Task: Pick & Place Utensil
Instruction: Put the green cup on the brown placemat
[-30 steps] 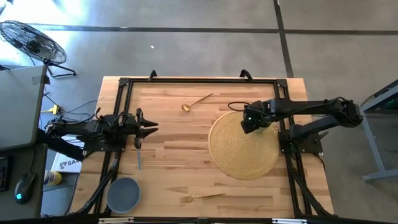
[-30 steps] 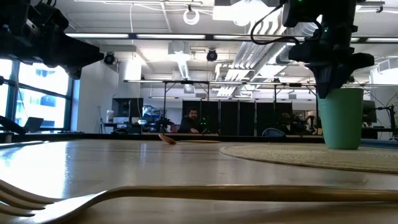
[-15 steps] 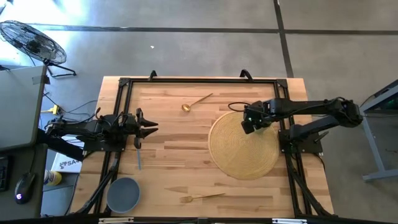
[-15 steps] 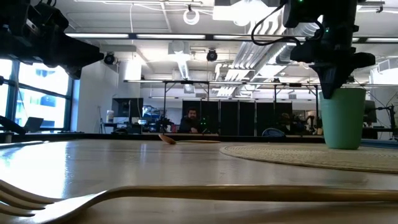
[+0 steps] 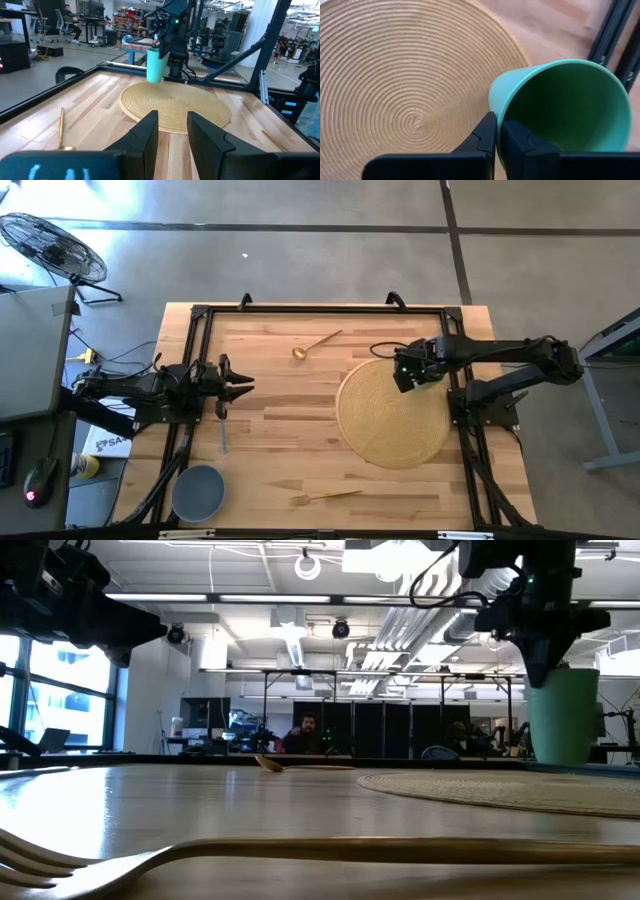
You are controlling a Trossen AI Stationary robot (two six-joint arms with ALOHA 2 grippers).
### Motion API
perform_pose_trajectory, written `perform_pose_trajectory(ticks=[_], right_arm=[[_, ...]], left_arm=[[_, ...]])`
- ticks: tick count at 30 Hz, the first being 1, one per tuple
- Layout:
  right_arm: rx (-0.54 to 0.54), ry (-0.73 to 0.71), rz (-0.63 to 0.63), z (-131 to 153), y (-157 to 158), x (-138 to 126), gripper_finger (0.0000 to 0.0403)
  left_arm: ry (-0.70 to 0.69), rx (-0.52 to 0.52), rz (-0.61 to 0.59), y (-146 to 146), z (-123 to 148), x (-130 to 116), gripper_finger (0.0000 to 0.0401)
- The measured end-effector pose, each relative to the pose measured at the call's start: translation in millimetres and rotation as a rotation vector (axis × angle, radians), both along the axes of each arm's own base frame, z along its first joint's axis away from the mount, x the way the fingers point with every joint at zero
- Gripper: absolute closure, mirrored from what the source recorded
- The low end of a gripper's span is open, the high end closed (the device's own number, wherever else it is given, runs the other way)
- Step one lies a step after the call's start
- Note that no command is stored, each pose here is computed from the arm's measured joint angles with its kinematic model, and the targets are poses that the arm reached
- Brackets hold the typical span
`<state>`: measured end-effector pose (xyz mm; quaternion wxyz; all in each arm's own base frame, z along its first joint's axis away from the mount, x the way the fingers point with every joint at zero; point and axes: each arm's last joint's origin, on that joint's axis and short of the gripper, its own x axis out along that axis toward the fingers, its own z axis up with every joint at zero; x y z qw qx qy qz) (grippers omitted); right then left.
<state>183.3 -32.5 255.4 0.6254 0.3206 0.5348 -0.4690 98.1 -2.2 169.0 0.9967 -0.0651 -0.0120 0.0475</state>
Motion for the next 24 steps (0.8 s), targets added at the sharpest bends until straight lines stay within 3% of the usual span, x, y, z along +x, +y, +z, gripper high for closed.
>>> perform_pose_trajectory(ticks=[9,24], right_arm=[[-0.017,0.076,-0.025,-14,-1,-8,0.0395],[-0.045,0.031,-0.020,-17,-2,-4,0.0385]], left_arm=[[0.000,0.000,0.000,0,0,0,0.0300],[0.000,0.000,0.000,0,0,0,0.0300]])
